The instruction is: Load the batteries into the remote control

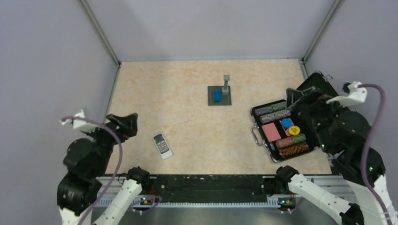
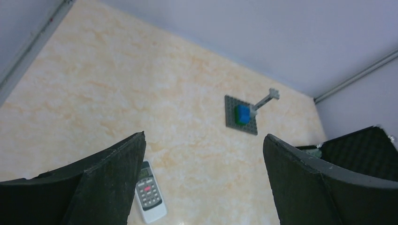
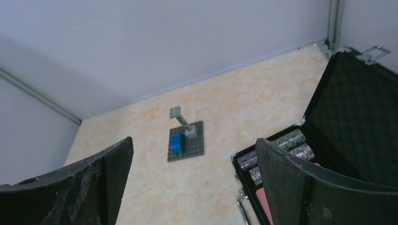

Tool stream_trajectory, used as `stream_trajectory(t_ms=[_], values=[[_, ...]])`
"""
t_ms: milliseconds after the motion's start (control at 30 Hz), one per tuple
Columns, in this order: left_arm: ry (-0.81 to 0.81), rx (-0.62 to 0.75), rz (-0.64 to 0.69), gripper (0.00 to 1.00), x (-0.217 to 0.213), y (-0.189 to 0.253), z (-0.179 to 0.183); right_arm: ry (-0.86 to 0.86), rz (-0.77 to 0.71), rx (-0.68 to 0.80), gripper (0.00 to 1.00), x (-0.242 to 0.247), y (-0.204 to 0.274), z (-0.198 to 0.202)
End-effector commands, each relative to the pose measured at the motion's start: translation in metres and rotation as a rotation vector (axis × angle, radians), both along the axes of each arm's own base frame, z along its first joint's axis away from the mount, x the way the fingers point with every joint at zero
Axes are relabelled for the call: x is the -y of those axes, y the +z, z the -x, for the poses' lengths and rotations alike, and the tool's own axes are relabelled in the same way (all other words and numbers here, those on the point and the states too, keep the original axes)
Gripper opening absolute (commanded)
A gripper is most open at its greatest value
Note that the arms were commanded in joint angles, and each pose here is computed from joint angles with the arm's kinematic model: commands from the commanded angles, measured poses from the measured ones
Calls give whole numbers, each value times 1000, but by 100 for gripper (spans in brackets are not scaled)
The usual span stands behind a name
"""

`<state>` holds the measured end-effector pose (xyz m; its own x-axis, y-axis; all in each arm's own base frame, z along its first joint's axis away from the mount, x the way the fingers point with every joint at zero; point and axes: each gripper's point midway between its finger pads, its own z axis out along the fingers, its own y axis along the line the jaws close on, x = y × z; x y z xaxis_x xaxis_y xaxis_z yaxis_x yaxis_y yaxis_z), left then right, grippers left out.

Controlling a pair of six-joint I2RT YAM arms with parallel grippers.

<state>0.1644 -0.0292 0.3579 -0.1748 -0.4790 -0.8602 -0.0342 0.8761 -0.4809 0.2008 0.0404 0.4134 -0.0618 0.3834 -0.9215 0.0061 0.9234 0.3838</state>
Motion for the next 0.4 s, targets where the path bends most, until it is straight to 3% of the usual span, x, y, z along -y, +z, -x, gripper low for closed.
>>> stream_trajectory(t_ms=[0,367], values=[[49,100,-57,99,-23,28,26,-90,21,88,99,31,31,15],[84,145,-49,99,-35,38,42,-84,-28,122,99,35,40,22]])
